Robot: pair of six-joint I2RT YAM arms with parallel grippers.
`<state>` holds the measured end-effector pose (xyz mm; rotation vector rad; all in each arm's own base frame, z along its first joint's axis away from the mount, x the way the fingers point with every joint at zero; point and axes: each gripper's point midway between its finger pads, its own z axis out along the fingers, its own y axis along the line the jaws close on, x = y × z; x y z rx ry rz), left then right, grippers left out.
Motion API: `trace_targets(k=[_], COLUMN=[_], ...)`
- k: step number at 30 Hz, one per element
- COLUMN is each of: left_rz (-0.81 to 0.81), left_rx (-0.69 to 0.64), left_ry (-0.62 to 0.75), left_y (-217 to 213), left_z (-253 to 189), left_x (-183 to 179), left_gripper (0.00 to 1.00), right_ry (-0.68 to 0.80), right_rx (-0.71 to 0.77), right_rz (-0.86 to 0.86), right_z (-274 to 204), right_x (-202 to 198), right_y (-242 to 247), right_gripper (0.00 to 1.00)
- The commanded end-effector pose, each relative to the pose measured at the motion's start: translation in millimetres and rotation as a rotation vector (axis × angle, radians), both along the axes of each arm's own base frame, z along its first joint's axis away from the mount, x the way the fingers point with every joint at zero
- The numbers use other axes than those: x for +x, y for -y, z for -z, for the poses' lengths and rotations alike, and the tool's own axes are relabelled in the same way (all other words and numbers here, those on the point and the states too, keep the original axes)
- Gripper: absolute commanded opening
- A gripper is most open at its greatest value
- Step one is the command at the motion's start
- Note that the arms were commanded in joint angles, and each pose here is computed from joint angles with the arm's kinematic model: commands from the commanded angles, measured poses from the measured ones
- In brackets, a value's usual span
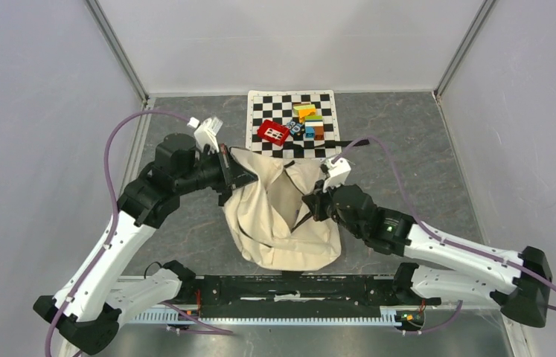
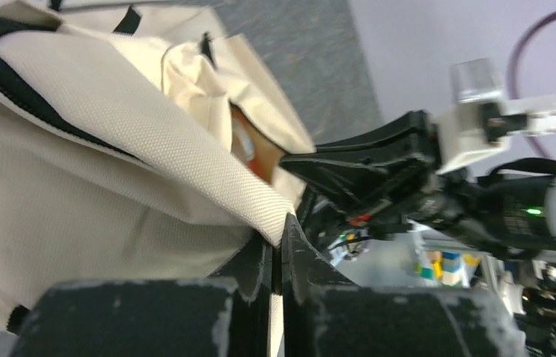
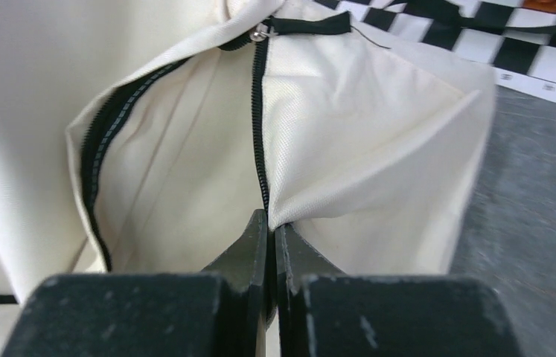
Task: Pack the student bag
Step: Move the student bag to the center of the board.
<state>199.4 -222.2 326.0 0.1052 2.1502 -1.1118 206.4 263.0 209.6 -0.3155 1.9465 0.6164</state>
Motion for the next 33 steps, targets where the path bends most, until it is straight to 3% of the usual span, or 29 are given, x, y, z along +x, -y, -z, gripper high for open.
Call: trace_targets(k=[1, 13, 16, 17, 20, 23, 25, 28, 33], left_rz=[-0.077, -0.208, -0.268, -0.286, -0.312, -0.309, -0.297, -0.251, -0.236], left_rx=[0.174, 0.376, 0.452, 0.478, 0.514, 0.514, 0.498, 0.439, 0.386], left_ry=[-0.047, -0.209, -0.214, -0.217, -0.205, -0.160, -0.133, -0.118, -0.147], left_y=[-25.6, -64.9, -83.3, -89.5, -99.1, -100.1, -96.3, -80.5, -64.4], left_z=[67.4, 166.9, 175.0, 176.7, 172.7, 160.1, 153.1, 147.5, 158.3], left_x=[2.8, -9.7, -10.8, -11.7, -12.2, -8.4, -4.6, -0.3, 7.9], left_gripper=[0.02, 0.02, 0.02, 0.08, 0.53, 0.72, 0.78, 0.80, 0.75], right_ry=[0.021, -0.080, -0.067, -0.064, -0.055, -0.028, -0.023, -0.024, -0.040], right_rx=[0.053, -0.031, -0.022, -0.018, -0.021, -0.024, -0.052, -0.082, -0.139], right_rz=[-0.153, -0.364, -0.381, -0.391, -0.412, -0.382, -0.343, -0.301, -0.276], right_z=[-5.9, 48.8, 41.3, 38.3, 25.7, 8.3, 7.3, 10.9, 30.9], right_x=[-4.3, -29.9, -30.9, -31.6, -32.6, -27.6, -23.1, -18.0, -17.9], right_y=[-44.1, -127.4, -135.4, -137.4, -140.9, -133.6, -121.5, -106.5, -92.4], right_gripper=[0.00, 0.00, 0.15, 0.20, 0.36, 0.54, 0.59, 0.61, 0.51])
